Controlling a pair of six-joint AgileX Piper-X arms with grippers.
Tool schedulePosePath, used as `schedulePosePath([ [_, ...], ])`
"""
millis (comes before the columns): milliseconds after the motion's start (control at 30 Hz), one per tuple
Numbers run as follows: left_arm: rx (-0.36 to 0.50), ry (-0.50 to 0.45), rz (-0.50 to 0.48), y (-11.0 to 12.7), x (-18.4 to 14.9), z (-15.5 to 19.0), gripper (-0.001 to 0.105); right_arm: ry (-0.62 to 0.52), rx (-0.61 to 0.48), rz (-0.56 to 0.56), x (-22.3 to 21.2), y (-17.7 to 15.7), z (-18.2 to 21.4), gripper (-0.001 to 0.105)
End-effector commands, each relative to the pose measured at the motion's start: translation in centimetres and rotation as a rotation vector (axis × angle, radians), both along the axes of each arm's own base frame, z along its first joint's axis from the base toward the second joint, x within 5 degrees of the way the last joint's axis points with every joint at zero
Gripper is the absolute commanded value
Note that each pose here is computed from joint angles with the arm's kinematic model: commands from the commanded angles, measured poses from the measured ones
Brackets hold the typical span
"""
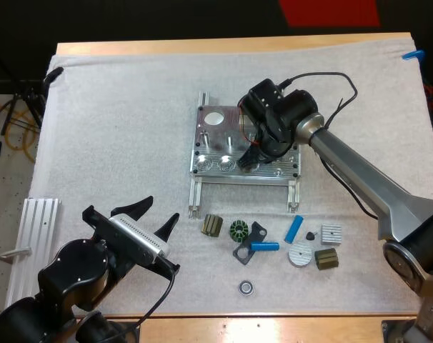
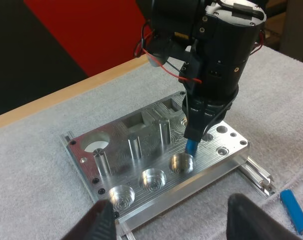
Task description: Load cells from left to right
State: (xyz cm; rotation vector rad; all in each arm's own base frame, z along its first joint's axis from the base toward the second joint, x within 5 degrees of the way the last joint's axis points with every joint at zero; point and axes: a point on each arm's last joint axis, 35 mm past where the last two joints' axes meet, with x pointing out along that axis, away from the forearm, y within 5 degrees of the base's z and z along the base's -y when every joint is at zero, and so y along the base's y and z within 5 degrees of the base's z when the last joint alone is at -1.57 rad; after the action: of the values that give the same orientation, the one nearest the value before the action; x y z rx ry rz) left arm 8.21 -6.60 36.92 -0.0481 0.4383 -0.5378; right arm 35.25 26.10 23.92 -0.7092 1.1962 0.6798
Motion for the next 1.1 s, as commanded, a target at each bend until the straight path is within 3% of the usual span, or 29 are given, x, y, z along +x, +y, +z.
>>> schedulePosePath([
  [0, -0.012, -0.010, 0.023, 0.0, 0.1, 0.1, 0.049, 0.044, 0.016, 0.020, -0.2, 0.2, -0.6, 0.000],
  [567, -0.010, -0.011, 0.022, 0.0, 0.1, 0.1, 0.049, 0.043, -0.001, 0.014, 0.4, 0.5, -2.1, 0.000],
  [667, -0.010, -0.011, 0.022, 0.0, 0.1, 0.1, 0.049, 0.021, -0.036, 0.005, 0.5, 0.3, -2.1, 0.009],
  [833, -0.010, -0.011, 0.022, 0.0, 0.1, 0.1, 0.049, 0.020, -0.036, 0.004, 0.5, 0.3, -2.1, 0.050],
  [1067, -0.003, -0.016, 0.018, 0.0, 0.1, 0.1, 0.049, -0.004, -0.018, 0.004, 0.3, 0.2, -0.8, 0.052],
])
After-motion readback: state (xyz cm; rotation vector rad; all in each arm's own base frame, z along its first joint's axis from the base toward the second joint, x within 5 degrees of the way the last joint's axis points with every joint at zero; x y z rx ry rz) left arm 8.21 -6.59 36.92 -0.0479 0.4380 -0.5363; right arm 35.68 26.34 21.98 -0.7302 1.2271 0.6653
